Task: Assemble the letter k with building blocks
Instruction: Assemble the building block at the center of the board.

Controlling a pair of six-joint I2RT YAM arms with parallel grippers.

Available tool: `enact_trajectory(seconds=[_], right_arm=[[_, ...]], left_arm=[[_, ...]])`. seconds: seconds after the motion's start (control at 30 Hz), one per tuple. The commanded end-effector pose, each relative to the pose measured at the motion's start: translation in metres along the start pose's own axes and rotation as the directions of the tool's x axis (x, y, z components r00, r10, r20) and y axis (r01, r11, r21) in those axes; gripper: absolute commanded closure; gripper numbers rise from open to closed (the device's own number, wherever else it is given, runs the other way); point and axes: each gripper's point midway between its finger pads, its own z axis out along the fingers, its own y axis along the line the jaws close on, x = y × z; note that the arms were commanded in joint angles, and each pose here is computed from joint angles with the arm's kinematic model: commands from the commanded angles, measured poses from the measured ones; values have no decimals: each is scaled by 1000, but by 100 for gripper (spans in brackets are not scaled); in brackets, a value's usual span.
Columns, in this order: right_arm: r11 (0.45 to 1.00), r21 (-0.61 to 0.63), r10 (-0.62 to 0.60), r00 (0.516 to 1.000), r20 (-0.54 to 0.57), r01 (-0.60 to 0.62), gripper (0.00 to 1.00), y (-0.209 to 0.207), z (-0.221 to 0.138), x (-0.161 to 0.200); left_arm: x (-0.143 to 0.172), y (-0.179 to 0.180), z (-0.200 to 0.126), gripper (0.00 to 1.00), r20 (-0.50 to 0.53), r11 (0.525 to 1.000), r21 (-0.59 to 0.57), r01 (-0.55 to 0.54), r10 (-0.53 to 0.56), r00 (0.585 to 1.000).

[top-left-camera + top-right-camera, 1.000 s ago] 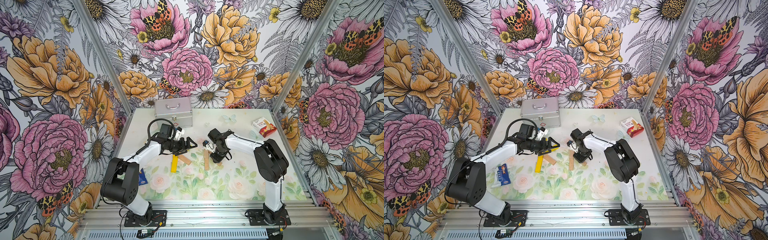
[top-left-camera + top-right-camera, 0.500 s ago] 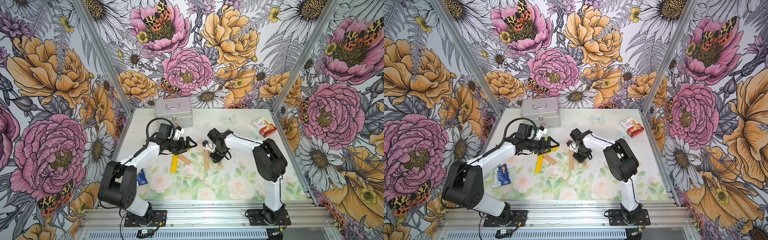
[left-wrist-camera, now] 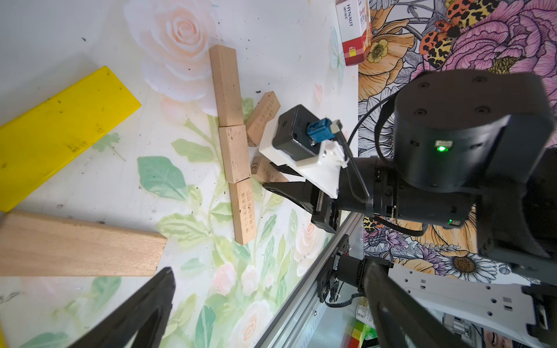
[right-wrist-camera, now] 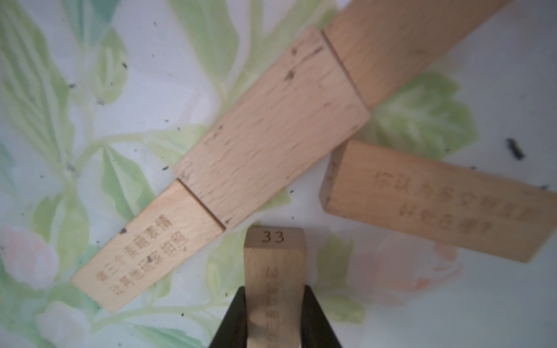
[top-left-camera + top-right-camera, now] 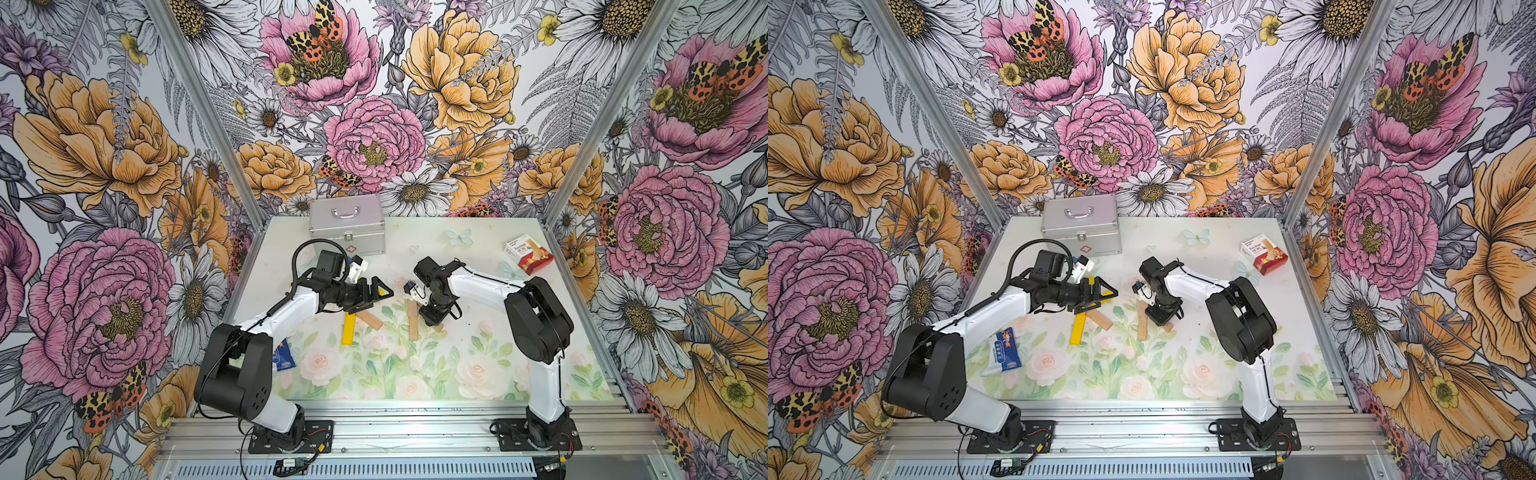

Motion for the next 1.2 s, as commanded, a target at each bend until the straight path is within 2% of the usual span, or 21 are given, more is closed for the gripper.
enact_trajectory(seconds=[0.0, 1.17], right_arm=[[1000, 12, -21, 1000, -14, 21, 97, -2, 12, -4], [1000, 9, -2, 1000, -18, 2, 97, -9, 16, -9]], left_arm=[[-2, 1, -8, 2, 31, 1000, -12, -27, 28, 999], [-3, 3, -11, 1, 37, 1000, -9, -16, 16, 999]])
